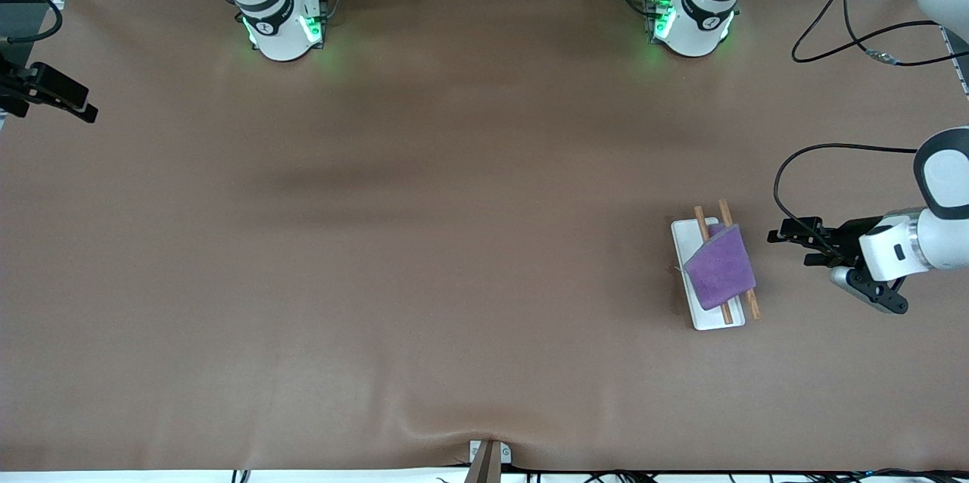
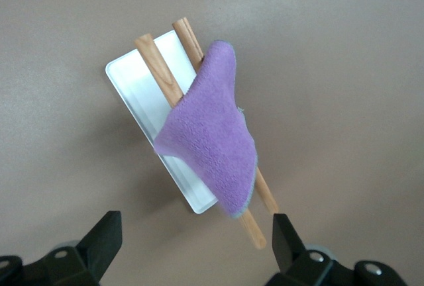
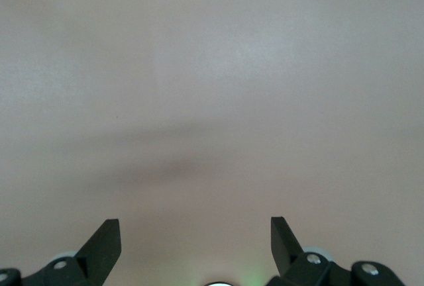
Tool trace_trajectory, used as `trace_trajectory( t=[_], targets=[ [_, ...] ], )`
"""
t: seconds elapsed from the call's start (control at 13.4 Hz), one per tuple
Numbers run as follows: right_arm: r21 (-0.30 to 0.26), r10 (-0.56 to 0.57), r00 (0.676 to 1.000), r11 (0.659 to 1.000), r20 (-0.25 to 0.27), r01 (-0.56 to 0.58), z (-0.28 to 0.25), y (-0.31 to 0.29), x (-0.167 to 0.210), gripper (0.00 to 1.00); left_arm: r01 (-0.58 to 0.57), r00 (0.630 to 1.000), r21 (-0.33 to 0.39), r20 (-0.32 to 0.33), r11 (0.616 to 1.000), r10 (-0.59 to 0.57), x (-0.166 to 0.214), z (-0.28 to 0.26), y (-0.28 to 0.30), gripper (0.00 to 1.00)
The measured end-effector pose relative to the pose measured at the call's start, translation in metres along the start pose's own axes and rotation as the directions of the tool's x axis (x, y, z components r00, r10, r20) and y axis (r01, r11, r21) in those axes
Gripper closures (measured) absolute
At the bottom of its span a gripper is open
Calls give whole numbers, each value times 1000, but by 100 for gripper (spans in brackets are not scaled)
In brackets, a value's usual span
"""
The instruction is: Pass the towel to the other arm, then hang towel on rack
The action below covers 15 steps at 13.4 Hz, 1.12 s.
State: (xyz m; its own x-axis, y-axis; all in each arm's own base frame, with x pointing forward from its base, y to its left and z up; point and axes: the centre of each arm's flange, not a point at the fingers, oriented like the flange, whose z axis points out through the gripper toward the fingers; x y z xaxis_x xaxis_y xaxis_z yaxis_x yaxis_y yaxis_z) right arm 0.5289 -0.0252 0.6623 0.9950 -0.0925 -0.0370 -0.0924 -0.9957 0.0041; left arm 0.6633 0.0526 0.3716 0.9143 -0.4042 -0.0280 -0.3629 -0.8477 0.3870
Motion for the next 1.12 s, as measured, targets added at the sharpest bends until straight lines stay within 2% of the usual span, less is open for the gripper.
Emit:
trace_trajectory(
  t=[0.15,0.45,0.67,0.9,1.12],
  targets=[
    [0,-2,1000,1000,0,2,0,-1,0,0,31,999,-3,6,1000,-31,-2,-6,5,0],
    [0,4,1000,1000,2,-4,0,2,0,0,188,982,4,6,982,-188,-2,-42,48,0],
    [0,3,1000,1000,5,-3,1,2,0,0,276,961,65,-25,959,-275,-6,-79,88,0],
    [-1,-7,1000,1000,13,7,5,-4,0,0,376,927,143,-71,916,-369,-14,-111,125,0],
    [-1,-11,1000,1000,19,11,8,-6,2,0,475,879,162,-113,865,-462,-24,-134,149,0]
  ],
)
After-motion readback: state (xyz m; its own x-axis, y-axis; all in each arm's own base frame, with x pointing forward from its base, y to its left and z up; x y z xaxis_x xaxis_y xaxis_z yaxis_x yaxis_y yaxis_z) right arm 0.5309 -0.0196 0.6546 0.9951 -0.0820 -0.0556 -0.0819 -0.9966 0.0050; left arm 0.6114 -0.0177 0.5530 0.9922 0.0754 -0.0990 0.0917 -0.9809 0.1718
